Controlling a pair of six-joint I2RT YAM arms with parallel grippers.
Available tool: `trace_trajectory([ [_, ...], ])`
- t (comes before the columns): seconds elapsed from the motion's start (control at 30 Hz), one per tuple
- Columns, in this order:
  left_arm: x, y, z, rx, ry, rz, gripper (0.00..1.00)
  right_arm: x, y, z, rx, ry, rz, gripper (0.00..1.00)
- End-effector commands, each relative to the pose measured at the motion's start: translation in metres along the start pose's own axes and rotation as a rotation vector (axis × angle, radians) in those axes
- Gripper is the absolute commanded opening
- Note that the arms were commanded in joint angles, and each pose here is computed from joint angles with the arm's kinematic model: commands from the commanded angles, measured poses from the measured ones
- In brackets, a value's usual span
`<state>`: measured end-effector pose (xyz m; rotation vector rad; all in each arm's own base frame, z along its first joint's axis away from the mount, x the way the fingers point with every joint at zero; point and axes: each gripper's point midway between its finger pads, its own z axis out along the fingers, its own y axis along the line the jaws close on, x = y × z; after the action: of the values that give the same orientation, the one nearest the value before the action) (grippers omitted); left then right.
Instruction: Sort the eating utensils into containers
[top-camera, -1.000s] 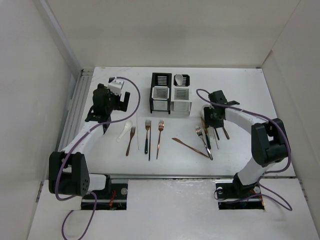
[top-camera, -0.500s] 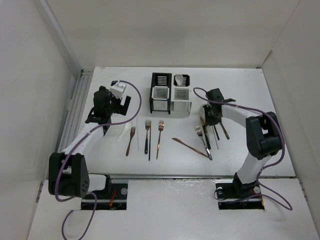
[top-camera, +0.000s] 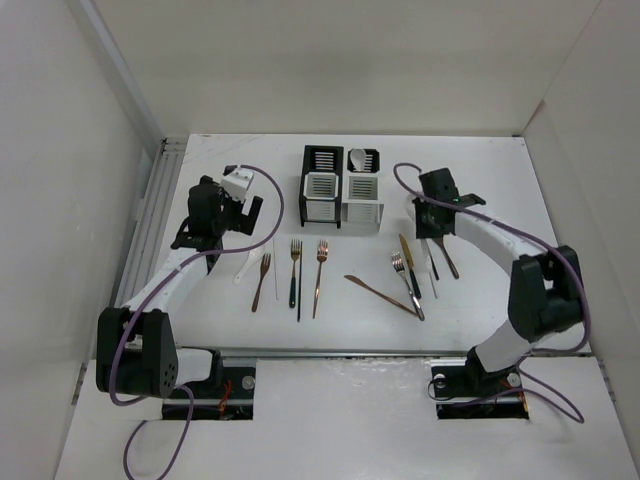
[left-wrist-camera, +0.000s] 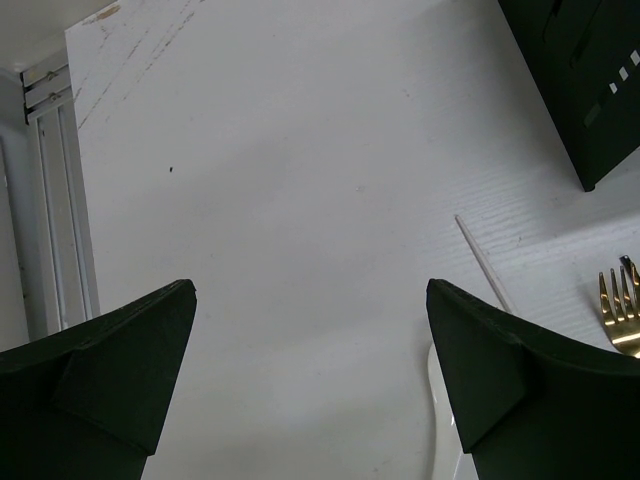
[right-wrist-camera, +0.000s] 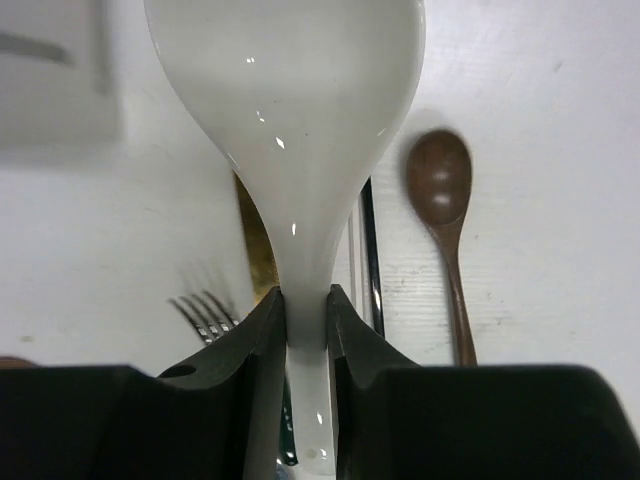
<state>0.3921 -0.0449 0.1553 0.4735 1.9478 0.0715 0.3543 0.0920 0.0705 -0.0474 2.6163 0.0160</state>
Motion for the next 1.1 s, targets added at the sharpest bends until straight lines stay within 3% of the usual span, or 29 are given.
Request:
trace_trajectory([
  [0.0, -0.012, 0.001, -0.004, -0.002, -0.047, 0.014, 1.00, -0.091, 0.010, -0.064, -0.031, -0.356, 0.059, 0.00],
  [0.2, -0.008, -0.001, 0.000, 0.001, -0.038, 0.005, 1.00, -0.201, 0.035, -0.148, -0.070, -0.833, 0.147, 0.00],
  [0.53, -0.002, 0.012, 0.001, -0.071, 0.007, -0.008, 1.00, -0.330, 0.087, -0.131, -0.133, -1.150, 0.179, 0.00],
  [0.67, -0.005, 0.015, 0.000, -0.082, 0.015, -0.019, 1.00, -0.343, 0.093, -0.128, -0.163, -1.219, 0.195, 0.00],
  [1.07, 0.012, 0.007, 0.009, -0.067, 0.068, -0.081, 1.00, -0.319, 0.118, -0.060, -0.199, -1.122, 0.186, 0.00],
])
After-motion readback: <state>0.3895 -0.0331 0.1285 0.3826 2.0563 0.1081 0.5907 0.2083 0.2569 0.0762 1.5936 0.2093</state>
